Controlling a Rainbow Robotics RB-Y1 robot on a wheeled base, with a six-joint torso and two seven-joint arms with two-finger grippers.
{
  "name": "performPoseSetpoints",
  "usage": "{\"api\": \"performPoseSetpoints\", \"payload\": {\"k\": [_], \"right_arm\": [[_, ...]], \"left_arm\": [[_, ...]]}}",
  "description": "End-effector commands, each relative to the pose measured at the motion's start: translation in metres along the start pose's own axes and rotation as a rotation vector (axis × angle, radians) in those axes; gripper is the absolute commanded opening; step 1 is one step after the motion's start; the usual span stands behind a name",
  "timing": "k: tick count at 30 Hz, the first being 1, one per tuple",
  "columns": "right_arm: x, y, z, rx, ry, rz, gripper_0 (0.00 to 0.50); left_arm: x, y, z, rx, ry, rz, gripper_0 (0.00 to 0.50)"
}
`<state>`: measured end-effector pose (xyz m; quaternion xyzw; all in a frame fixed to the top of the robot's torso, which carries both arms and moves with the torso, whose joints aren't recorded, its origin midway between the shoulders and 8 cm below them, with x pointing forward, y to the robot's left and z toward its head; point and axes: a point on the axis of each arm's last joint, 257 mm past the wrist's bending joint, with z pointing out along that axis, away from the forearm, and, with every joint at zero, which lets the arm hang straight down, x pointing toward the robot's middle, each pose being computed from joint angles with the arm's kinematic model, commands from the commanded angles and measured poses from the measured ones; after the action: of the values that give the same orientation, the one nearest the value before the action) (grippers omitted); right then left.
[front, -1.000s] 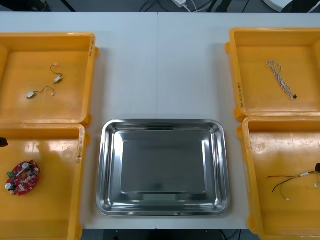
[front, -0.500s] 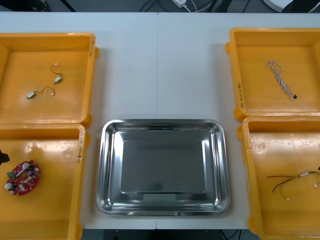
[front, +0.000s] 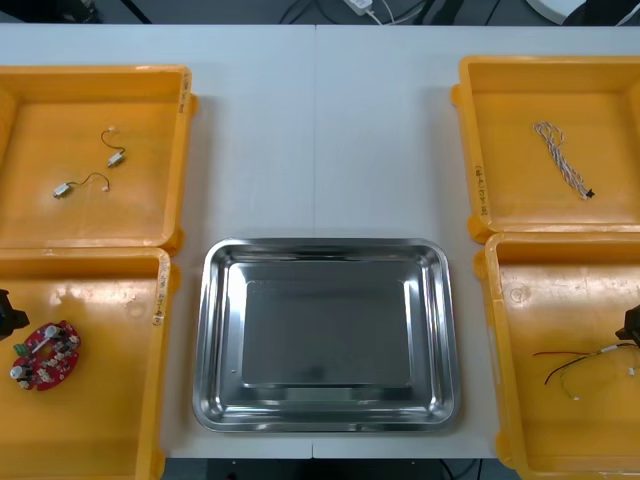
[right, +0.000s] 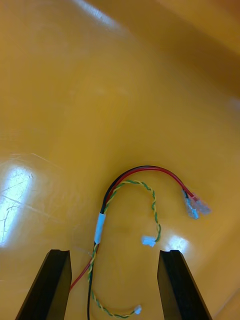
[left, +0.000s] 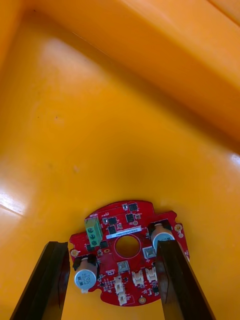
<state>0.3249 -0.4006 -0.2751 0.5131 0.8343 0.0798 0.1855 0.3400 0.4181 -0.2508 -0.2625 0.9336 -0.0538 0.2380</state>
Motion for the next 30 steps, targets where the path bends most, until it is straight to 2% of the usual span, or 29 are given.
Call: {"api": "performPoseSetpoints", "payload": {"k": [1, 10, 22, 30], "right_arm": [[0.0, 0.016, 0.005, -0.026, 0.008, 0.043, 0.5], [-0.006, 0.025, 0.015, -0.03, 0.027, 0.128, 0.5], [0.007, 0.041, 0.021, -0.044, 0.045, 0.196, 0.5], [0.011, 0.031, 0.027, -0.017, 0.051, 0.189, 0.5]], "left_arm": [[0.013, 0.004, 0.017, 0.004, 0.012, -0.103, 0.5], [0.019, 0.017, 0.031, -0.012, 0.023, -0.111, 0.5], [0.034, 0.023, 0.038, -0.028, 0.045, -0.1, 0.5], [0.039, 0.022, 0.041, -0.036, 0.054, -0.09, 0.5]]}}
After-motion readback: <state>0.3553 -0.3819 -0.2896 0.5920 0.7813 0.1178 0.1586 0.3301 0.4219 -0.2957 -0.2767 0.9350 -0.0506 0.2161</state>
